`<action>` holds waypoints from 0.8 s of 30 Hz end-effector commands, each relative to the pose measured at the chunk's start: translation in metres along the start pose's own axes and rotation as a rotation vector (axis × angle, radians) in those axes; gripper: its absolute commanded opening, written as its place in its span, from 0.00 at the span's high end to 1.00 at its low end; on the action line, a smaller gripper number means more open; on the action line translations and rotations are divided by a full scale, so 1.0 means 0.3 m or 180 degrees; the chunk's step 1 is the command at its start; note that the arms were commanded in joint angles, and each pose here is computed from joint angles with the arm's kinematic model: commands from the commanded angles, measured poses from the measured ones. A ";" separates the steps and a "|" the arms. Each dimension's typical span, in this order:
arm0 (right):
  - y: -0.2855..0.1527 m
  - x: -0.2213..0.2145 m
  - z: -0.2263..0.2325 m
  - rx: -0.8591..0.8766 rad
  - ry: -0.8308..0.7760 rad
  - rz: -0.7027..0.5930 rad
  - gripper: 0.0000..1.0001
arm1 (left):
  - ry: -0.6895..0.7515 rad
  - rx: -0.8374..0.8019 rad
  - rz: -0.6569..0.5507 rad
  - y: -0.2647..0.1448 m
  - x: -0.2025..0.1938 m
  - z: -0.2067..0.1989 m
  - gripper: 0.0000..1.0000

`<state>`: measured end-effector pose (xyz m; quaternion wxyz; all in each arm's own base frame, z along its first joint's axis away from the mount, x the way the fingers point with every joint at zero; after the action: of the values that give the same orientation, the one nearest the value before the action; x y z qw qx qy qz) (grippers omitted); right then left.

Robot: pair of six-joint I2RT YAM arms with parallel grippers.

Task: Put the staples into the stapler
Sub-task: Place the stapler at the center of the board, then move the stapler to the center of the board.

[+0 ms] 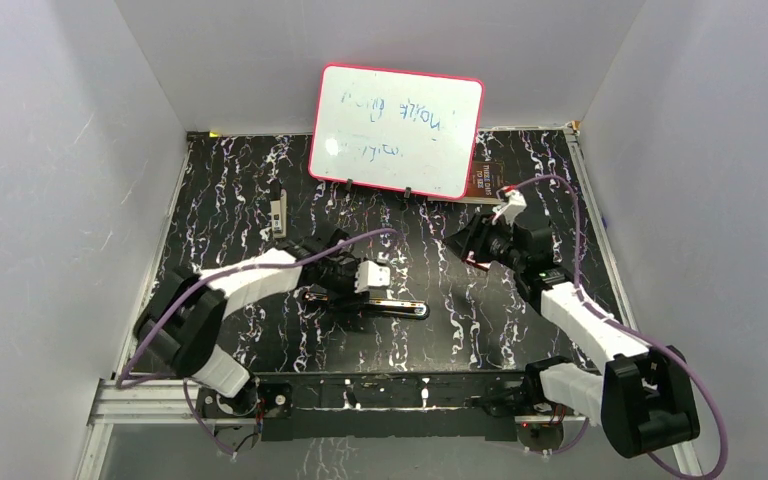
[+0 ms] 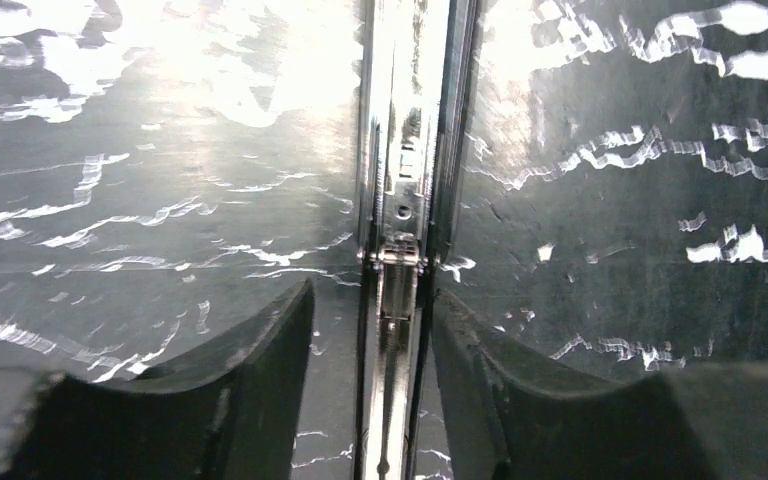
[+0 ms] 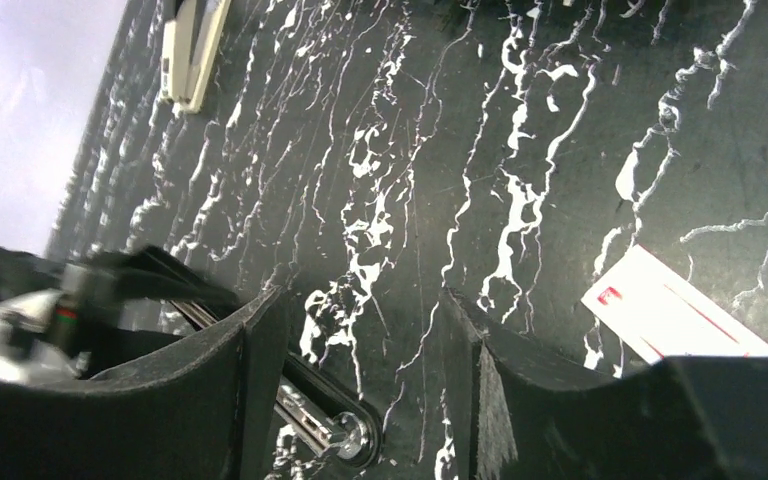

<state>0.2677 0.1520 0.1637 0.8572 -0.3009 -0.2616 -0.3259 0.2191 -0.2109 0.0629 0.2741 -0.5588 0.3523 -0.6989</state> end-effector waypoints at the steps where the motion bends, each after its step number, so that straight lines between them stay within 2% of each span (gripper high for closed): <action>1: 0.069 -0.051 0.138 0.0518 -0.0852 0.0238 0.35 | -0.0032 0.1134 -0.0843 -0.221 0.155 0.085 0.52; 6: 0.149 -0.216 0.244 0.0880 -0.1591 0.0898 0.34 | -0.0381 0.2228 -0.1366 -0.427 0.186 0.123 0.36; 11: 0.212 -0.364 0.299 0.1128 -0.2151 0.1512 0.33 | -0.1113 0.2922 -0.1659 -0.552 0.152 0.117 0.24; 15: 0.245 -0.471 0.295 0.1133 -0.2508 0.1900 0.32 | -0.2008 0.3627 -0.1625 -0.625 0.066 0.143 0.12; 18: 0.263 -0.528 0.279 0.1077 -0.2661 0.2092 0.31 | -0.2433 0.3910 -0.1519 -0.663 0.029 0.156 0.08; 24: 0.283 -0.601 0.235 0.0811 -0.3036 0.2346 0.32 | -0.2634 0.3997 -0.1358 -0.670 0.002 0.168 0.05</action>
<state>0.1856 0.3195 0.0664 0.7747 -0.3486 -0.4961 0.1792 0.2635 -0.1106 0.2152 0.4901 -0.5781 -0.3070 -0.5757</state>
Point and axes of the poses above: each gripper's point midway between its finger pads, its own y axis out along the fingers, its own z axis along the line the jaws close on, x = y × z, the point moved 4 cm from there along -y, back along the fingers, and after that the axes turned 8 degrees about y, right-handed, at the moved point
